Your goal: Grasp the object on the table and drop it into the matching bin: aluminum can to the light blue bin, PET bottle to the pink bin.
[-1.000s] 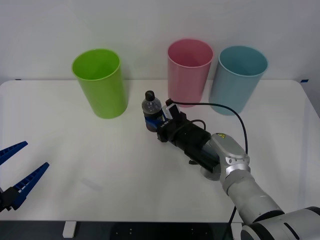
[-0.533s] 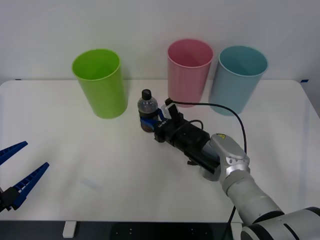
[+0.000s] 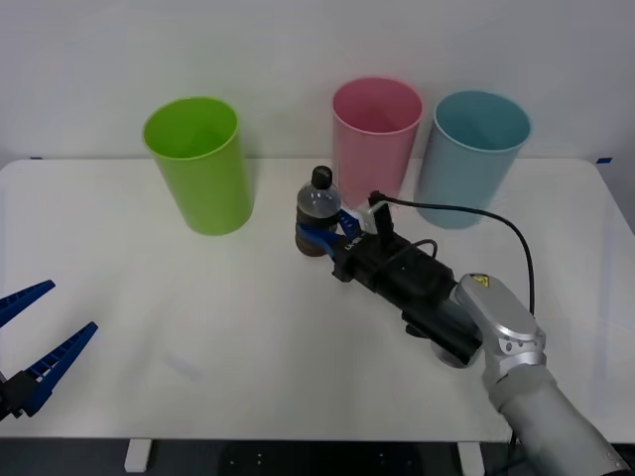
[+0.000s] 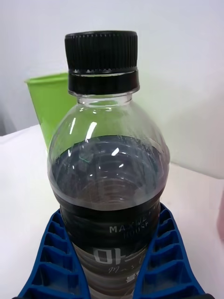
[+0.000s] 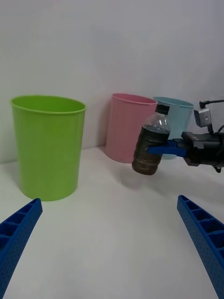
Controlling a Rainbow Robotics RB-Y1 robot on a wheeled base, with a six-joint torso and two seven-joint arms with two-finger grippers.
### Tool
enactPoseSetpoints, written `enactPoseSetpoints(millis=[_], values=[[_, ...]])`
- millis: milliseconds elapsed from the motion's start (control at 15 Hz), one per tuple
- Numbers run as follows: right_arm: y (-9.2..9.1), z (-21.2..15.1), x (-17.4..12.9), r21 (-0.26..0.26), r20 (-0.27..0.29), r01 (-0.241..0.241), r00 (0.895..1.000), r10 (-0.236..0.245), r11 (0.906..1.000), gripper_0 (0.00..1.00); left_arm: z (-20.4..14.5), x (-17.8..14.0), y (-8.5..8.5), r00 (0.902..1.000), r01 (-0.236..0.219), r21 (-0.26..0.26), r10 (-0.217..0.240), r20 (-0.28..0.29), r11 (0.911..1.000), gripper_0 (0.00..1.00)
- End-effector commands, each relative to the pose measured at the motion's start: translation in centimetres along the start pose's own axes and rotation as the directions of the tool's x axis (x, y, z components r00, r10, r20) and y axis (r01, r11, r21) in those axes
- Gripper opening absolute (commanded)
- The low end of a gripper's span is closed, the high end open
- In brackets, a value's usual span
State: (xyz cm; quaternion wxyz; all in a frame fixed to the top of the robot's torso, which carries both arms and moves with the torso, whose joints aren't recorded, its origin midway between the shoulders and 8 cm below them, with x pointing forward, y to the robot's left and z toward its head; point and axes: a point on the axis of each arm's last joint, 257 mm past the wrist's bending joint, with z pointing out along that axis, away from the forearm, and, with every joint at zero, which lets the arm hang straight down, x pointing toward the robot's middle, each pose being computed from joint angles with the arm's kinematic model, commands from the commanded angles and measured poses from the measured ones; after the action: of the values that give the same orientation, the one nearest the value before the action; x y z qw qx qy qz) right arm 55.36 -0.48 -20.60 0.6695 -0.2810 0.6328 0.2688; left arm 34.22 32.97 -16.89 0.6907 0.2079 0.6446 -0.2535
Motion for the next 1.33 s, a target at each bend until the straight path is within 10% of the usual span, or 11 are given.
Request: enactPoseSetpoints(millis=[67,1333], values=[[-0.4,-2.4,-1.7,0.002,0.028,-0.016,0.999,0.016,0.9999,0.00,0.0,0.0,0.0,1.0000,0.000,0.000,0.000,0.000,1.0000,1.00],[-3.3,-10.0,-15.7,-0.011,0.204,-0.119,0.972,0.119,0.9928,0.00,0.0,0.0,0.0,1.0000,0.000,0.000,0.000,0.000,1.0000,1.00]])
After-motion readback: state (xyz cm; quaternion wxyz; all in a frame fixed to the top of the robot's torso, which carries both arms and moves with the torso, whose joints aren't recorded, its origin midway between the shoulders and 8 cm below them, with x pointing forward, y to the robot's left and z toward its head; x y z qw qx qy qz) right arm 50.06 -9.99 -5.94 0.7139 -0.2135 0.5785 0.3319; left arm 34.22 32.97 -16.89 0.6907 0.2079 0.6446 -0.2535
